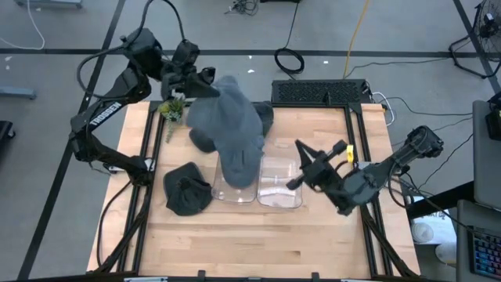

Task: Pick & Place hat
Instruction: Put the gray cap into the left transparent bin

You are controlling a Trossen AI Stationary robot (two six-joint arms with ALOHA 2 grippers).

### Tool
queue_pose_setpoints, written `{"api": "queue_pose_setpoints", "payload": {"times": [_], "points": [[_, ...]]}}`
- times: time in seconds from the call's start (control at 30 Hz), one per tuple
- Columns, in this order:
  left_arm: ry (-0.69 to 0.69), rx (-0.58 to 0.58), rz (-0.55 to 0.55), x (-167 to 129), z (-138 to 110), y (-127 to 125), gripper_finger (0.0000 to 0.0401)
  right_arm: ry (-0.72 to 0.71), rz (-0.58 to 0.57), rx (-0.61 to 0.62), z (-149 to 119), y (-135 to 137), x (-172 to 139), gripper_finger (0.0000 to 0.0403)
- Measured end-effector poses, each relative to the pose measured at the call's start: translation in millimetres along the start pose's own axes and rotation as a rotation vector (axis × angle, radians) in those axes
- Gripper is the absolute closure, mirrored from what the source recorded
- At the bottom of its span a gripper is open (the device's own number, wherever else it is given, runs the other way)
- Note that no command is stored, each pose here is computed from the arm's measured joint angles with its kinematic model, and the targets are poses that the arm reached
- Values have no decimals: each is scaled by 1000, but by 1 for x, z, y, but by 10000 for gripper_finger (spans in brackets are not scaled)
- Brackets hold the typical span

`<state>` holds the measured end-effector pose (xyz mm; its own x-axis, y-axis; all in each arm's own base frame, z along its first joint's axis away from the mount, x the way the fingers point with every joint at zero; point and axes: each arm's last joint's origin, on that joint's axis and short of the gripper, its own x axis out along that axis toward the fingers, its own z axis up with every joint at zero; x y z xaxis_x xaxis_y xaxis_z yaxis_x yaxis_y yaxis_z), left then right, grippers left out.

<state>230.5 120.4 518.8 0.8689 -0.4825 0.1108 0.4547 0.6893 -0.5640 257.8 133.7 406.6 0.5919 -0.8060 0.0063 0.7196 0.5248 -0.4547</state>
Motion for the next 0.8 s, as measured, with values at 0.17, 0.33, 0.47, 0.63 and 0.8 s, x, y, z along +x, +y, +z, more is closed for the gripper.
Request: {"api": "queue_pose_setpoints", "payload": {"times": [0.17,0.33,0.47,0.63,0.8], "points": [[-13,156,-15,-1,-2,-16,377,-44,51,74,3,-15,16,402],[-57,350,53,-1,-7,-32,377,-95,223,103,-3,-27,36,402],[-17,468,159,-1,-21,-39,377,-57,428,145,-16,-38,55,403],[117,569,371,5,-45,-40,377,31,497,185,-30,-54,75,403],[258,611,512,13,-65,-40,377,48,333,204,-32,-79,86,403]]}}
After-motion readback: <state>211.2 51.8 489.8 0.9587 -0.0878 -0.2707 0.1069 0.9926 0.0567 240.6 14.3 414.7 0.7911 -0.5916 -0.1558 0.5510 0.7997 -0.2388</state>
